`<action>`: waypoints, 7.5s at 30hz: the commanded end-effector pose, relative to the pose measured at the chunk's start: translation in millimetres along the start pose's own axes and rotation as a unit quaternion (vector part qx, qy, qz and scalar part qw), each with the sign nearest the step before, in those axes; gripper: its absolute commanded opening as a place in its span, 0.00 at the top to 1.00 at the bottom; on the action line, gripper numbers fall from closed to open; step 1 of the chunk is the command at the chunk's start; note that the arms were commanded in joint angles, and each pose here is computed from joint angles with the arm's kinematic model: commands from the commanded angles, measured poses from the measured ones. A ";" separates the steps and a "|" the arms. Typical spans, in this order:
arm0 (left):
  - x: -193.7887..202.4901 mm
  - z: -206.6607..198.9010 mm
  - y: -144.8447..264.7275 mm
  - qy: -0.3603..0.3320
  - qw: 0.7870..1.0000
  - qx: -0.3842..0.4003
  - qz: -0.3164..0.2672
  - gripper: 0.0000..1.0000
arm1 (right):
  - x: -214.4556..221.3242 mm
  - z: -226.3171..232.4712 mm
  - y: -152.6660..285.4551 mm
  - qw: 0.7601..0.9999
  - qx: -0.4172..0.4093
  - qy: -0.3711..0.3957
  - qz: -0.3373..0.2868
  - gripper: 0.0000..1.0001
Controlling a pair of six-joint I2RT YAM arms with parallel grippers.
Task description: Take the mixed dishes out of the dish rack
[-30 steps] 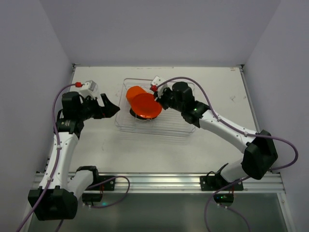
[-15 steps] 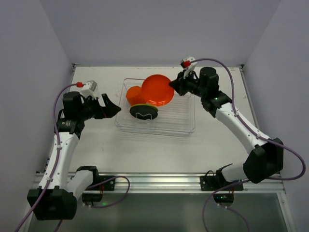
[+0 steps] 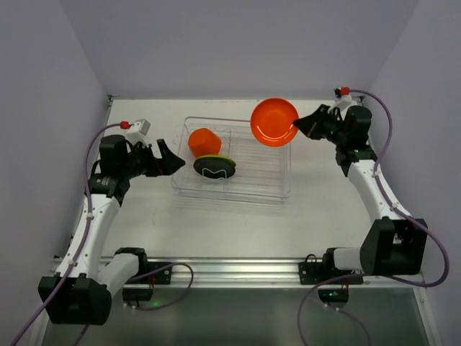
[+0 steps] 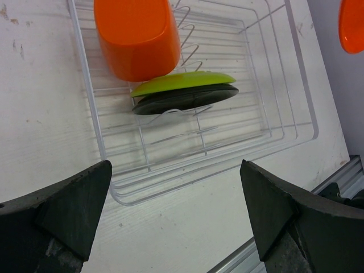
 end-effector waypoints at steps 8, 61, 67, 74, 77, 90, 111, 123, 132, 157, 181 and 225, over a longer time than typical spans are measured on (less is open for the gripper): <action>-12.9 -13.9 -1.1 -0.017 0.999 0.018 -0.026 0.00 | 15.5 -74.3 41.3 0.974 0.099 -0.193 -0.066 1.00; -14.4 -23.5 -2.0 -0.023 0.999 0.036 -0.023 0.00 | 103.5 -213.2 27.0 0.866 0.352 -0.335 0.120 1.00; -15.1 -24.2 -1.3 -0.025 0.999 0.037 -0.025 0.00 | 105.1 -211.5 28.1 0.864 0.351 -0.338 0.124 0.94; -15.8 -23.8 -2.3 -0.026 0.999 0.036 -0.024 0.00 | 101.7 -210.6 24.1 0.869 0.328 -0.347 0.130 0.89; -17.0 -24.4 -2.2 -0.027 0.999 0.036 -0.026 0.00 | 101.3 -211.9 22.9 0.867 0.328 -0.350 0.136 0.89; -17.2 -24.3 -2.3 -0.030 0.999 0.036 -0.025 0.00 | 105.1 -206.3 26.3 0.869 0.313 -0.347 0.163 0.58; -13.8 -23.7 -0.9 -0.030 0.999 0.037 -0.018 0.00 | 61.8 -129.2 72.5 0.930 0.253 -0.252 0.084 0.01; -15.8 -23.5 -1.0 -0.027 0.999 0.030 -0.024 0.00 | 31.5 -36.3 62.5 0.987 0.100 -0.108 0.060 0.01; -15.4 -23.4 -1.9 -0.023 0.999 0.031 -0.021 0.00 | 28.5 21.6 46.2 0.998 -0.042 0.012 0.045 0.01; -22.3 -35.9 7.2 -0.029 0.998 0.050 -0.033 0.00 | 38.6 77.7 34.7 0.979 -0.186 0.081 0.036 0.01; -21.6 -33.9 7.9 -0.057 0.995 0.059 -0.061 0.00 | 68.6 90.8 -0.4 0.966 -0.248 0.036 0.065 0.01; -25.8 -38.8 10.7 -0.056 0.995 0.061 -0.063 0.00 | 133.0 129.2 -100.5 0.949 -0.206 0.137 0.196 0.03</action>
Point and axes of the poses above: each gripper's point midway between its finger pads, its own y axis back along the fingers, its own z axis along the line the jaws close on, x = y × z, the point moved 9 cm from there along y, back along the fingers, and after that the axes turned 12 degrees about y, right-handed, at the moved point
